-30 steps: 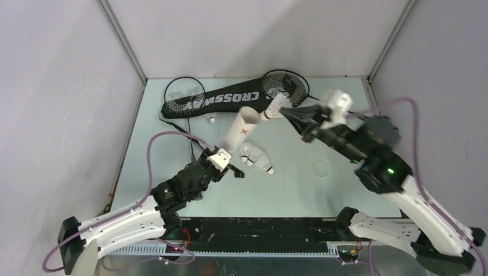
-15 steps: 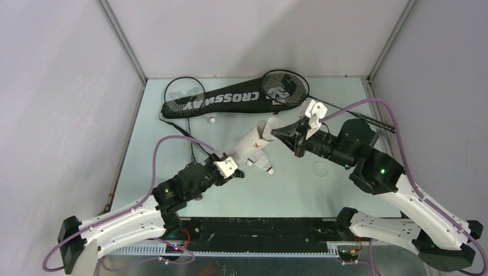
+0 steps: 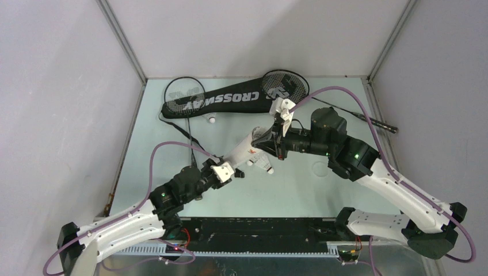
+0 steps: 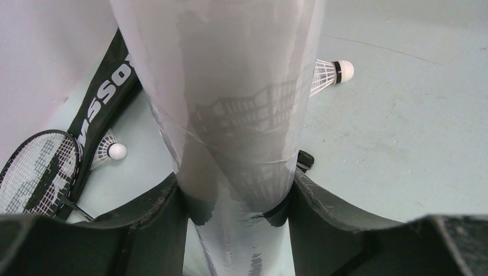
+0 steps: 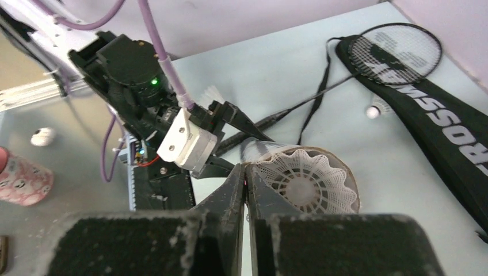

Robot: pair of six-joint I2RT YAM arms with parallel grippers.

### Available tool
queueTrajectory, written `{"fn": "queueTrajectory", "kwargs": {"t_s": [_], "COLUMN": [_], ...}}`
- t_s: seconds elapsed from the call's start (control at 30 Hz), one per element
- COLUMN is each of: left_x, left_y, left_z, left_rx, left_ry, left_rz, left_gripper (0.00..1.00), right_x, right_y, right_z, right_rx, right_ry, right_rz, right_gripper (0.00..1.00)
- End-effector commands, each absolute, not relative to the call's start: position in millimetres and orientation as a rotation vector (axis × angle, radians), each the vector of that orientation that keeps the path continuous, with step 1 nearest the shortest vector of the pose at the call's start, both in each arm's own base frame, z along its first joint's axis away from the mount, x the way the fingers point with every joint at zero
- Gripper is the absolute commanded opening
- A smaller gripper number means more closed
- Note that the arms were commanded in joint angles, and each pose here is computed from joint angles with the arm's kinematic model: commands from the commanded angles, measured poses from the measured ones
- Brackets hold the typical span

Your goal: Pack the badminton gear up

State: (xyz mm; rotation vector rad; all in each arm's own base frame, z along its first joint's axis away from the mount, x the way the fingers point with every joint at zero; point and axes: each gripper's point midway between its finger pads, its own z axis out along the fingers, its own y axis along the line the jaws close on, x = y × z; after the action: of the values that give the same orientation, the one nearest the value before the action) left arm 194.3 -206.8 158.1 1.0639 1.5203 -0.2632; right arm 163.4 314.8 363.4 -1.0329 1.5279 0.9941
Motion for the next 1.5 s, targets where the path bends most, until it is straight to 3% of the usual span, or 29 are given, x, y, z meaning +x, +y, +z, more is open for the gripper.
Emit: {"fn": "queueTrajectory", "kwargs": {"t_s": [0.0,0.13,0.2,0.27,0.4,0.57,0.7,0.9,1.13,1.27,1.47], "left_x": [183,191,193,196,202,211,222,226,220,220,223], "left_y": [-228,-220,-217,-214,-208,-196,-171,-121,-100,-99,-95], "left_z": [199,203,201,200,202,208,223,250,242,231,220], "left_rx": [1.057,0.989,0.963,0.944,0.889,0.781,0.557,0.172,0.061,0.066,0.067], "left_ry": [1.315,1.32,1.334,1.345,1.359,1.378,1.395,1.437,1.53,1.578,1.62], "left_rz": [-0.37,-0.333,-0.32,-0.308,-0.281,-0.245,-0.205,-0.191,-0.184,-0.153,-0.092], "left_gripper": [0.0,0.0,0.0,0.0,0.0,0.0,0.0,0.0,0.0,0.0,0.0], "right_x": [150,154,153,149,151,189,247,305,355,365,351], "right_y": [326,306,293,281,264,246,241,303,355,368,377], "right_z": [349,386,409,428,451,456,419,305,164,118,96], "right_rx": [-1.101,-1.041,-1.007,-0.986,-0.92,-0.674,-0.522,-0.869,-1.191,-1.249,-1.298], "right_ry": [1.611,1.543,1.484,1.418,1.352,1.434,1.597,1.797,2.127,2.239,2.274], "right_rz": [1.077,1.006,0.999,0.996,0.979,0.91,0.861,0.894,0.841,0.844,0.964], "right_gripper": [0.11,0.4,0.64,0.78,0.98,0.99,0.99,0.98,0.91,0.86,0.79]}}
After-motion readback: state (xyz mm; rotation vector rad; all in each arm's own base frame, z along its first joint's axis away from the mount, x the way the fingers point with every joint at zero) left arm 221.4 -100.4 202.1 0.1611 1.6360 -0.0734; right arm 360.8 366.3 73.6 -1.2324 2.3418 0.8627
